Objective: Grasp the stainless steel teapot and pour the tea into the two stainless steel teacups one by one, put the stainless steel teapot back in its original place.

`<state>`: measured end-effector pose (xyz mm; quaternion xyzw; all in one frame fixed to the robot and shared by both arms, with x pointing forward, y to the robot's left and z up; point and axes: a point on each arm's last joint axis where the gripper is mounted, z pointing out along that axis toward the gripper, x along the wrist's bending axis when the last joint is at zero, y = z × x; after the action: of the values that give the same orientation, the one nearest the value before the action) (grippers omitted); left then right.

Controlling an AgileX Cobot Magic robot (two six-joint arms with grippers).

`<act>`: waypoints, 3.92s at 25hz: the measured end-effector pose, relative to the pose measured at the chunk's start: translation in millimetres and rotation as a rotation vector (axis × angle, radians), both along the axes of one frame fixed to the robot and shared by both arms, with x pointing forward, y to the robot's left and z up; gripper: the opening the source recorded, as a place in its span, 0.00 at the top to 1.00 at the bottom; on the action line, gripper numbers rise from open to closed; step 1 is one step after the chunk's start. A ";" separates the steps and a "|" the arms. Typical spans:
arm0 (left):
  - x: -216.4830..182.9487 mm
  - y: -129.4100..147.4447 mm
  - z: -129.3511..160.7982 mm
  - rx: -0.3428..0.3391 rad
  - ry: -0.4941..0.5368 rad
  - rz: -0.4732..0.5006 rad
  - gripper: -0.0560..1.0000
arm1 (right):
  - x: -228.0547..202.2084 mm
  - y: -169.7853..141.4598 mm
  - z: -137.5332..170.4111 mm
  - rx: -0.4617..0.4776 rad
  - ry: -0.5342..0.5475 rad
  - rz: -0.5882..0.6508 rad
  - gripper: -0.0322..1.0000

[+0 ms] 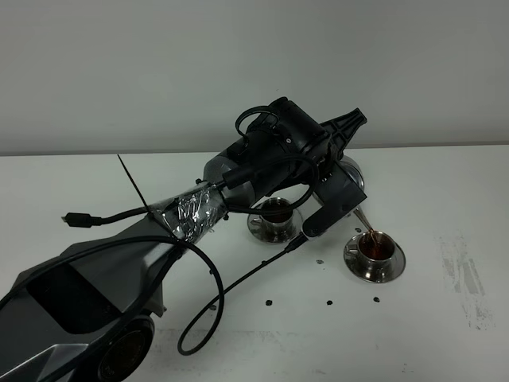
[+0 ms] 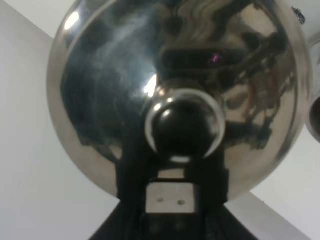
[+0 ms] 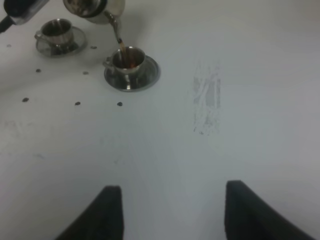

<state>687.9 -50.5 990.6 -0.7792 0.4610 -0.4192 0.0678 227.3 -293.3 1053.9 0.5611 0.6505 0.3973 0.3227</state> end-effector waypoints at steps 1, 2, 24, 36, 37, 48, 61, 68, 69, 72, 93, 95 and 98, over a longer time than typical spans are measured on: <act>0.3 0.3 0.3 0.005 -0.006 -0.001 0.72 | 0.0 0.0 0.0 0.000 0.000 0.000 0.53; 0.7 0.4 0.6 0.010 -0.013 -0.002 0.72 | 0.0 0.0 0.0 0.000 0.000 0.000 0.53; -0.7 -3.5 3.0 0.035 -0.057 -0.021 0.72 | 0.0 -0.1 0.0 -0.001 0.000 -0.001 0.53; -0.5 -3.8 3.4 0.032 -0.062 -0.024 0.72 | 0.0 -0.1 0.0 -0.001 0.000 -0.001 0.53; -0.6 -3.8 3.3 0.032 -0.061 -0.024 0.72 | 0.0 -0.1 0.0 -0.001 0.000 -0.001 0.53; -1.6 -3.7 2.0 0.024 -0.039 -0.016 0.72 | 0.0 -0.1 0.0 -0.001 0.000 -0.001 0.53; 2.0 5.2 -2.5 -0.089 0.074 0.087 0.72 | 0.0 -0.1 0.0 -0.001 0.000 -0.001 0.53; 12.2 23.5 -5.8 -0.150 0.159 0.161 0.72 | 0.0 0.0 0.0 0.000 0.000 0.000 0.53; 12.9 25.2 -5.2 -0.170 0.174 0.171 0.72 | 0.0 0.0 0.0 0.000 0.000 0.000 0.53; 14.9 31.3 4.9 -0.241 0.197 0.211 0.72 | 0.0 0.1 0.0 0.001 0.000 0.001 0.53; -80.2 73.7 47.7 -0.815 0.733 0.698 0.72 | 0.0 0.1 0.0 0.001 0.000 0.001 0.53; -92.5 71.0 38.7 -0.845 0.824 0.749 0.72 | 0.0 0.1 0.0 0.001 0.000 0.001 0.53; -101.8 65.0 27.8 -0.863 0.903 0.804 0.72 | 0.0 0.1 0.0 0.001 0.000 0.001 0.53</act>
<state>586.1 14.5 1018.4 -0.9417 -0.0823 -0.1449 -0.2924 227.2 -293.2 1054.0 0.5611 0.6505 0.3979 0.3221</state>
